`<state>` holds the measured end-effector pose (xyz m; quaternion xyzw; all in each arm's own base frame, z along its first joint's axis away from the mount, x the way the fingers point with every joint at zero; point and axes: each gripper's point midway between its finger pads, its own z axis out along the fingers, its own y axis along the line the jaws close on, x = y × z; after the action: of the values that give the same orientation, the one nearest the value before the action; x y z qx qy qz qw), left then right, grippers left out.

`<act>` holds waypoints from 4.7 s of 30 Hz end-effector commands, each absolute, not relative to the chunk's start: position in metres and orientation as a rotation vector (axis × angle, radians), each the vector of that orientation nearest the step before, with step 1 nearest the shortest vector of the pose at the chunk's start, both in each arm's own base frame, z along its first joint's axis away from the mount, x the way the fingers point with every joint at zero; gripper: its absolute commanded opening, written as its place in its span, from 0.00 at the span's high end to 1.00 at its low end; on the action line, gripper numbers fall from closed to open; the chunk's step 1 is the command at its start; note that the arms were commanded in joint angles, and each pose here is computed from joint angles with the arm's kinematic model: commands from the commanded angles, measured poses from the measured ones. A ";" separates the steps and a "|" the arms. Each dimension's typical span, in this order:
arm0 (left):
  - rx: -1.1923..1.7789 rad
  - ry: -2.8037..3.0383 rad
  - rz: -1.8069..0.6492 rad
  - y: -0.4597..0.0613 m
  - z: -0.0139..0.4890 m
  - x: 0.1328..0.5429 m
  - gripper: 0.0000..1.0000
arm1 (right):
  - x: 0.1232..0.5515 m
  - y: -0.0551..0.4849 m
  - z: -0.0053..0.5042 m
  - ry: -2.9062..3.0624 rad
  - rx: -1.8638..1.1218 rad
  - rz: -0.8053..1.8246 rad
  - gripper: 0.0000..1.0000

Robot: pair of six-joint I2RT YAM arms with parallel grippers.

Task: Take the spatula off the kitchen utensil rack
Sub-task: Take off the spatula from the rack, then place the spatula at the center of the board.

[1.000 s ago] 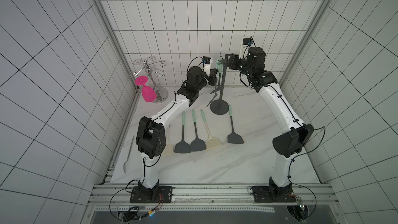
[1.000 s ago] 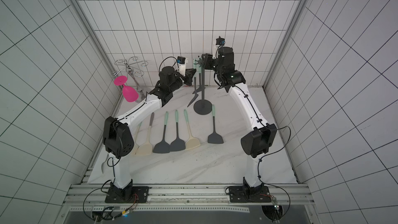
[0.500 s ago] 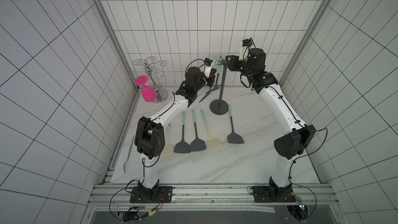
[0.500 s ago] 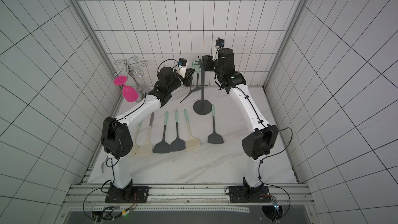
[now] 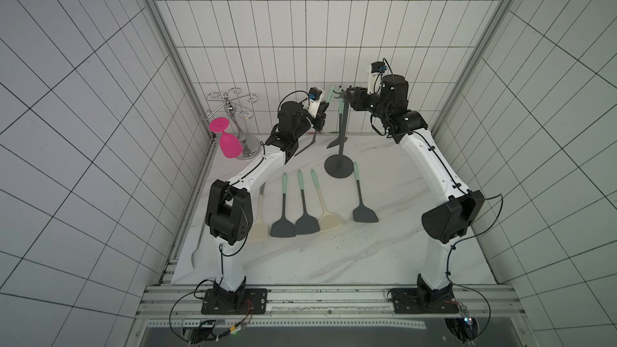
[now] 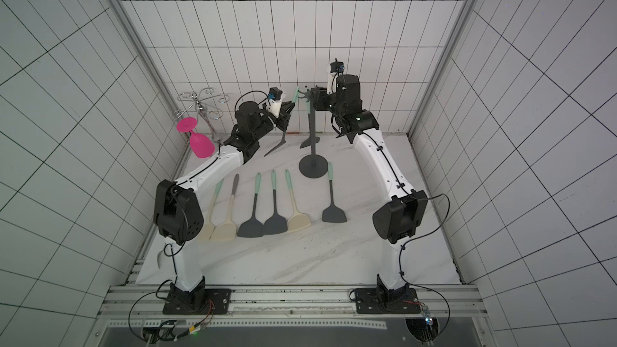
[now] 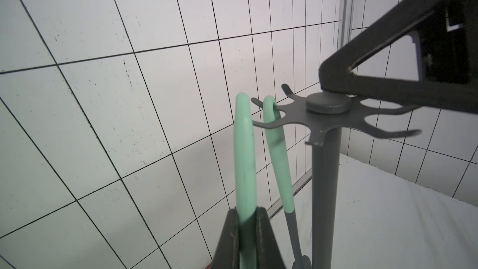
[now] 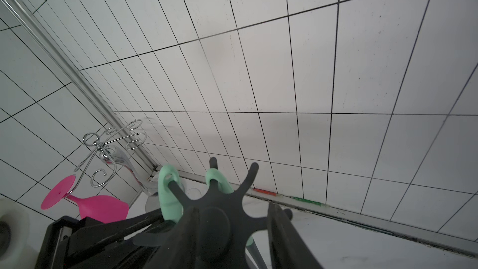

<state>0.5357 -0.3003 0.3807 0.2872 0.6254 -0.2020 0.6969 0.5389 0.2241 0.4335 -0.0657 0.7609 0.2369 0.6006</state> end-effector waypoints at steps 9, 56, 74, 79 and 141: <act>0.358 1.325 -0.415 -0.258 0.441 0.529 1.00 | 0.533 0.225 0.364 2.023 -0.151 0.543 0.54; -0.072 1.854 -0.931 -0.248 0.367 0.354 1.00 | 0.269 0.236 0.300 2.053 -0.313 0.698 0.45; -0.139 1.909 -1.006 -0.256 0.363 0.356 1.00 | 0.285 0.327 0.279 2.110 -0.563 0.615 0.41; -0.126 1.913 -0.971 -0.250 0.361 0.352 1.00 | 0.288 0.332 0.278 2.109 -0.562 0.626 0.46; -0.197 2.191 -0.858 -0.227 0.298 0.376 1.00 | 0.300 0.286 0.299 2.007 -0.547 0.364 0.46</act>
<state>0.3682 -0.2472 0.3225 -0.0145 0.8270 -0.3957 0.3991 0.2876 0.2847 0.2894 -0.2311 0.8396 0.2069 0.4458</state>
